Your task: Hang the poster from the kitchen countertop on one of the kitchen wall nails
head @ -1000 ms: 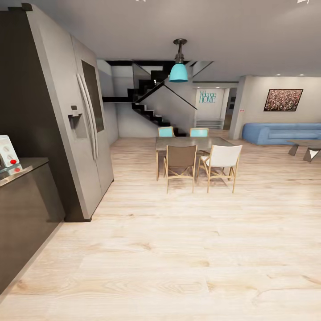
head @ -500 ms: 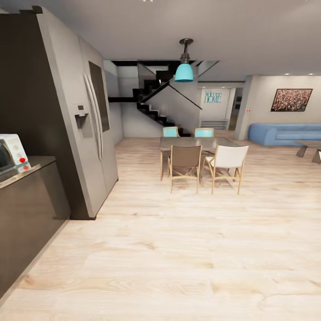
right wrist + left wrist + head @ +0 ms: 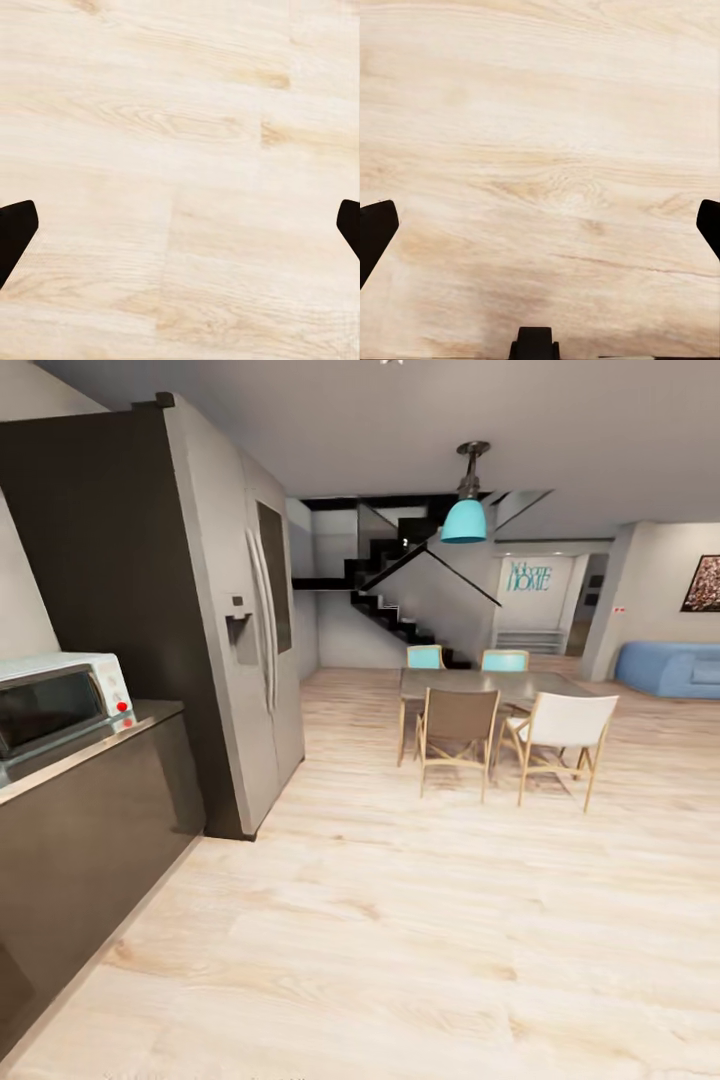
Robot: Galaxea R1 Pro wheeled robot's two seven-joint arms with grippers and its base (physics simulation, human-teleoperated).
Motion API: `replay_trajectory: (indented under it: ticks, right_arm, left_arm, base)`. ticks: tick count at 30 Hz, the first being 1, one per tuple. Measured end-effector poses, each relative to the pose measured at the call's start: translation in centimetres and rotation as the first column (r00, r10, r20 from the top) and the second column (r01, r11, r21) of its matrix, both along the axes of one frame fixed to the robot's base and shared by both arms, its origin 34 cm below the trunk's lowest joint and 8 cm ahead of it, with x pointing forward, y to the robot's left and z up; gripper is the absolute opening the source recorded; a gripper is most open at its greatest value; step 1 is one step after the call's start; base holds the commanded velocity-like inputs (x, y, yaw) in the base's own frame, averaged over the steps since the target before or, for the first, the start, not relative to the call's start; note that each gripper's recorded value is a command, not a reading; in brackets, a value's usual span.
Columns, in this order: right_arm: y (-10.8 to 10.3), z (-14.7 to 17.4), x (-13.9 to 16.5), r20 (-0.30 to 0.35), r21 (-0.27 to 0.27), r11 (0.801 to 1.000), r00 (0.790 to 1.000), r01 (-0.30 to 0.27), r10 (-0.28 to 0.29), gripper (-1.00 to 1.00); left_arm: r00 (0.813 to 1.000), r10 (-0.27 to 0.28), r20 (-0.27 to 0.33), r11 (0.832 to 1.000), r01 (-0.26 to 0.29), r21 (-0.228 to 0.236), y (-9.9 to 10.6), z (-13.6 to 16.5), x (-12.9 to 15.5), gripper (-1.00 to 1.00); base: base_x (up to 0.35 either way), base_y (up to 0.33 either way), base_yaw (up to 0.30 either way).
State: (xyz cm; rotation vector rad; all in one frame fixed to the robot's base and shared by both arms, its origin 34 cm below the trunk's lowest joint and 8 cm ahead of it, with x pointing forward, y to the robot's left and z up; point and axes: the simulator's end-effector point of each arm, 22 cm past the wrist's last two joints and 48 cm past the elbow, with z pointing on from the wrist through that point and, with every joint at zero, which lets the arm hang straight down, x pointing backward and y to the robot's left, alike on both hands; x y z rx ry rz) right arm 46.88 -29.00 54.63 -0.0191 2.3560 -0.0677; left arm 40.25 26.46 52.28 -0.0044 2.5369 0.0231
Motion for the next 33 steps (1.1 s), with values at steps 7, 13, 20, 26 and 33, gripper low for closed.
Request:
replay_trajectory:
  ticks: [7, 13, 20, 26, 33]
  right_arm:
    - [0.1, 0.0, 0.0, -0.001, -0.002, 1.0, 1.0, -0.004, 0.004, 1.0]
    - [0.1, 0.0, 0.0, -0.001, -0.002, 1.0, 1.0, -0.005, 0.005, 1.0]
    - [0.1, -0.1, -0.1, -0.002, -0.003, 1.0, 1.0, -0.005, 0.005, 1.0]
    - [0.1, -0.7, -0.8, -0.023, -0.003, 1.0, 1.0, -0.007, 0.006, 1.0]
    - [0.1, -0.8, -1.1, -0.029, -0.003, 1.0, 1.0, -0.01, 0.01, 1.0]
  left_arm:
    - [1.0, -0.001, 0.0, 1.0, 0.001, 0.0, 0.0, 0.0, 0.0, 1.0]
    - [1.0, -0.001, 0.0, 1.0, 0.001, 0.0, 0.0, 0.0, 0.0, 1.0]
    - [1.0, 0.0, 0.0, 1.0, 0.0, 0.0, 0.0, 0.0, 0.0, 1.0]
    - [1.0, -0.001, 0.0, 1.0, 0.001, 0.0, 0.0, 0.0, 0.0, 1.0]
    - [1.0, -0.001, -0.001, 1.0, 0.001, 0.0, 0.0, 0.0, 0.0, 1.0]
  base:
    - [0.0, 0.0, 0.29]
    - [0.0, 0.0, 0.29]
    - [0.0, 0.0, 0.29]
    - [0.0, 0.0, 0.29]
    - [0.0, -0.049, 0.158]
